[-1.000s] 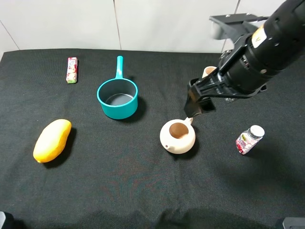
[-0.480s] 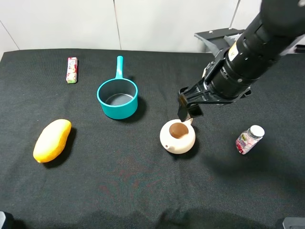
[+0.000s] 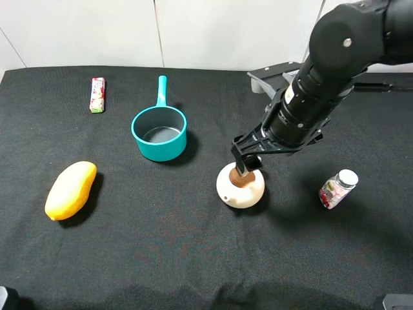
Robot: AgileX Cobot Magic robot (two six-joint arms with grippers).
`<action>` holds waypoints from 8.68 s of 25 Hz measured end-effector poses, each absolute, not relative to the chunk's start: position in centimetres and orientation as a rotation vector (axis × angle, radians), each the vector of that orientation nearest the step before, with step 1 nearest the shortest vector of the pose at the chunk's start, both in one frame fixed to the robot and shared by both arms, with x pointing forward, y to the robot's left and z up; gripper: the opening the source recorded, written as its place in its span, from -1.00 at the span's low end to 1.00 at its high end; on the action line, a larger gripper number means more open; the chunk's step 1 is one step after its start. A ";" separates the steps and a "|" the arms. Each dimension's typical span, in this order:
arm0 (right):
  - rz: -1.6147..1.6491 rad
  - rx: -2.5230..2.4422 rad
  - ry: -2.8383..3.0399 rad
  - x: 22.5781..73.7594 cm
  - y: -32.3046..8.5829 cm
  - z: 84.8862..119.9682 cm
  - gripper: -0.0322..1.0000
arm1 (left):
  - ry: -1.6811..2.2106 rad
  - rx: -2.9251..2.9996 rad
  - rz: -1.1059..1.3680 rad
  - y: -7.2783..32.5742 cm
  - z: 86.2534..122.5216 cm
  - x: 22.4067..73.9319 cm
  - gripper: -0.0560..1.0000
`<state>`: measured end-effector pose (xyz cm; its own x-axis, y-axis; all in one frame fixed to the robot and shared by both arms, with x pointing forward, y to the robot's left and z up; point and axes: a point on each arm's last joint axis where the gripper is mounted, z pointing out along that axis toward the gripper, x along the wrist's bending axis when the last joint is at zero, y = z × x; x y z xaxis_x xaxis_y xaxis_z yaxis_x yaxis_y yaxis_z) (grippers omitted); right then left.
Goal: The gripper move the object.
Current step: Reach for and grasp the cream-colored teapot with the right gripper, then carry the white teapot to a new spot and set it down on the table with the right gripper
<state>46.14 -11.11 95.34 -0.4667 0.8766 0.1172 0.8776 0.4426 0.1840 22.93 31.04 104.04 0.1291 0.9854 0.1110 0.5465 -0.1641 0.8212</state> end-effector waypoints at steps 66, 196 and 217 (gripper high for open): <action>-0.195 -1.556 -2.743 48.0 -10.2 88.0 -0.88 | 1.480 1.790 0.907 31.0 104.0 22.9 0.98; -0.235 -2.401 -2.299 67.9 -31.0 92.2 -0.88 | 1.480 1.790 0.907 31.0 104.0 22.9 0.98; -0.189 -2.384 -2.296 68.0 -31.0 90.4 -0.67 | 1.480 1.790 0.907 31.0 104.0 22.9 0.98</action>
<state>67.99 -31.04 90.42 0.0416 0.9984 -0.0382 0.9787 -0.0330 0.2028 22.93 31.04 104.04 0.1291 0.9854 0.1110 0.5465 -0.1641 0.8212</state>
